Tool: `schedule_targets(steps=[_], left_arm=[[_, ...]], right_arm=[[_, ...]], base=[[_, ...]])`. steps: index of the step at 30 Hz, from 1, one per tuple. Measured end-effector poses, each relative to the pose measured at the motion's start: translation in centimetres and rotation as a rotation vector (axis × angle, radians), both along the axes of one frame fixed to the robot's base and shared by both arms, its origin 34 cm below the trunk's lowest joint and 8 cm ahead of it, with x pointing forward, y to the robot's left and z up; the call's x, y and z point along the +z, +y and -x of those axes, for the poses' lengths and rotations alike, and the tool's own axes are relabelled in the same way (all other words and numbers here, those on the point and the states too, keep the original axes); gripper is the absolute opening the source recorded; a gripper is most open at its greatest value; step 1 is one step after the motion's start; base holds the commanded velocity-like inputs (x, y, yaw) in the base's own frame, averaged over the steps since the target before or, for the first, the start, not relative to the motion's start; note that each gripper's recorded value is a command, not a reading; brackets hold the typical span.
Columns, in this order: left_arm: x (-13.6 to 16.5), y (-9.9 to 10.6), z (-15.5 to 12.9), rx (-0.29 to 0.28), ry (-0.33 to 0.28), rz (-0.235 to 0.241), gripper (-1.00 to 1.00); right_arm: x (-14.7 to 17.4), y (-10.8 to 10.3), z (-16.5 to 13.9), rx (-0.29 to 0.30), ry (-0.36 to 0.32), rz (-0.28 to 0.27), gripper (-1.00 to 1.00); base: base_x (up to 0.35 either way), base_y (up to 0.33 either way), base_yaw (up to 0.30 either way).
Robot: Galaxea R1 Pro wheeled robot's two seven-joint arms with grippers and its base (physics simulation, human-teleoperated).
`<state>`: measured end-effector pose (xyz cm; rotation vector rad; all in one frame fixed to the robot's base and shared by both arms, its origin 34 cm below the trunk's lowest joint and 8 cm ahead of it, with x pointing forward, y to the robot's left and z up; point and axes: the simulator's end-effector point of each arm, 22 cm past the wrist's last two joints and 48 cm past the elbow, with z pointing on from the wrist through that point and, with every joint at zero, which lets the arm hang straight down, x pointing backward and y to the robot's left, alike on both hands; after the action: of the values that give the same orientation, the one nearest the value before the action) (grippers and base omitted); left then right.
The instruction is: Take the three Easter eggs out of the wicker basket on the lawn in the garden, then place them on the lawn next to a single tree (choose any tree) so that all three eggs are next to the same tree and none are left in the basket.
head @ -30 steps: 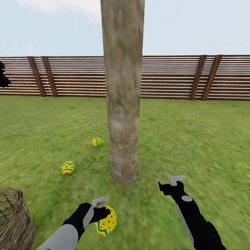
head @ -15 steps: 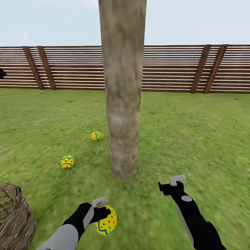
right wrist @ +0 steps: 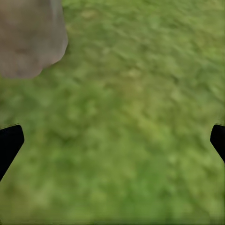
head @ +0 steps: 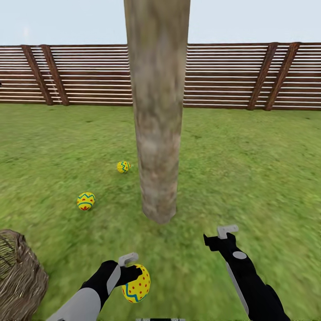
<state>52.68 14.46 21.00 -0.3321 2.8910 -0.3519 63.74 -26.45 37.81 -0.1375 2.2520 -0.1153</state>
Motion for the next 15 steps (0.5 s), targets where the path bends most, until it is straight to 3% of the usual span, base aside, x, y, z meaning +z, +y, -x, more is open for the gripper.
schedule_targets(steps=[15], left_arm=[[-1.5,0.0,0.9,0.003,0.030,0.006,-1.00]], right_arm=[[-2.0,0.0,0.5,0.000,0.035,0.000,1.00]], base=[[0.000,0.000,0.000]])
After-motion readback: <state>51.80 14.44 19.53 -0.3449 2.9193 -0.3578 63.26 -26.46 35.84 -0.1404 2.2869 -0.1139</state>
